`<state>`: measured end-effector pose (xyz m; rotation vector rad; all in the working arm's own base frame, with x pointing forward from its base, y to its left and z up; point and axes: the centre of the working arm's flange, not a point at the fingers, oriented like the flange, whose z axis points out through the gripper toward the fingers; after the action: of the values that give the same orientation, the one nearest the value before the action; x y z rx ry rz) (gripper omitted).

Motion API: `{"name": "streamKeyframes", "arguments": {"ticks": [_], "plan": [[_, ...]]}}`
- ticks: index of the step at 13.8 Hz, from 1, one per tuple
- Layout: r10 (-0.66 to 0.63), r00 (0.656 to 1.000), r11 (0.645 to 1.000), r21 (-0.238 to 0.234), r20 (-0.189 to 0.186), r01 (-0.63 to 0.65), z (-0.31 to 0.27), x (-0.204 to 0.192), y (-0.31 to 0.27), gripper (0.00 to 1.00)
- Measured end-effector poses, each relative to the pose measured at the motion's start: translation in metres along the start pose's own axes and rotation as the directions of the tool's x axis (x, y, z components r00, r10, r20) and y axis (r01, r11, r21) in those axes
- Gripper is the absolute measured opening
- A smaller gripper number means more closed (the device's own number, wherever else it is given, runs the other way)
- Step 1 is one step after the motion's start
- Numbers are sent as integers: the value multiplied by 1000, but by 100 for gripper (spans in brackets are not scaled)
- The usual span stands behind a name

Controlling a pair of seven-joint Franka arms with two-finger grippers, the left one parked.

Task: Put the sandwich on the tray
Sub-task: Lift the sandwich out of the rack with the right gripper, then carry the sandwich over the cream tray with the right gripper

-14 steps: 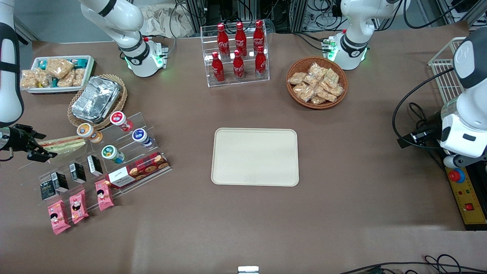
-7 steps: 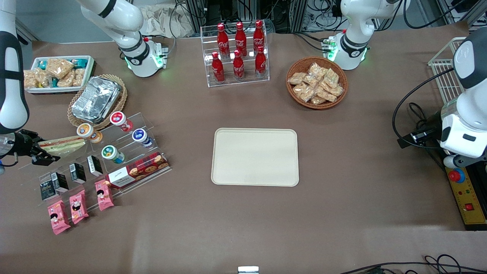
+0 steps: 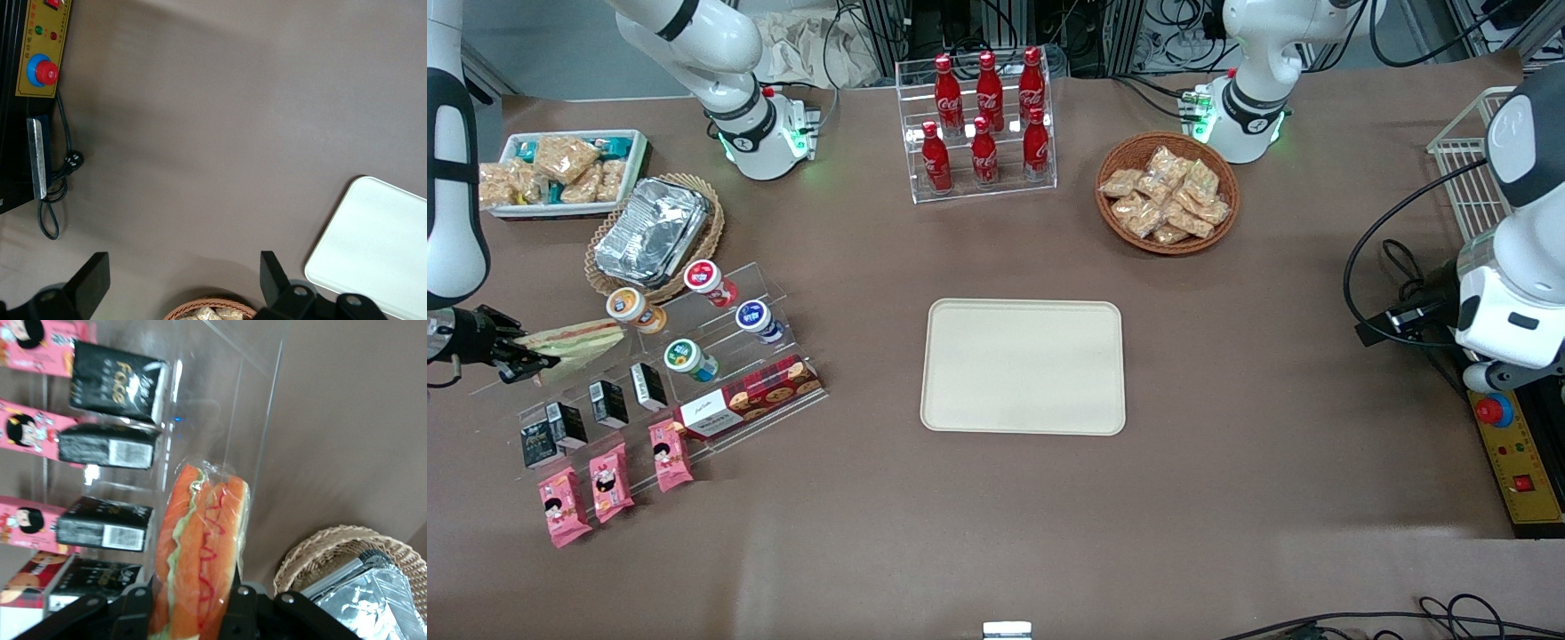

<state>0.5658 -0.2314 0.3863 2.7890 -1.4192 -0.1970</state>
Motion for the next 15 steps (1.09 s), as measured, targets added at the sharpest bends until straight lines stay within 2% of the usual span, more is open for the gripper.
{"name": "streamKeyframes", "arguments": {"ticks": [2, 4, 5, 9, 13, 15], "plan": [[-36, 999, 999, 19, -34, 37, -19, 4, -3, 33], [-119, 991, 992, 30, -64, 121, -40, 5, -5, 23], [-184, 980, 982, 28, -72, 186, -50, 4, -7, 21], [-405, 911, 913, 14, -80, 407, -107, -9, -21, 21], [-529, 841, 846, 10, -117, 534, -146, -30, -49, 21], [-624, 771, 777, -3, -127, 629, -160, -50, -72, 21]]}}
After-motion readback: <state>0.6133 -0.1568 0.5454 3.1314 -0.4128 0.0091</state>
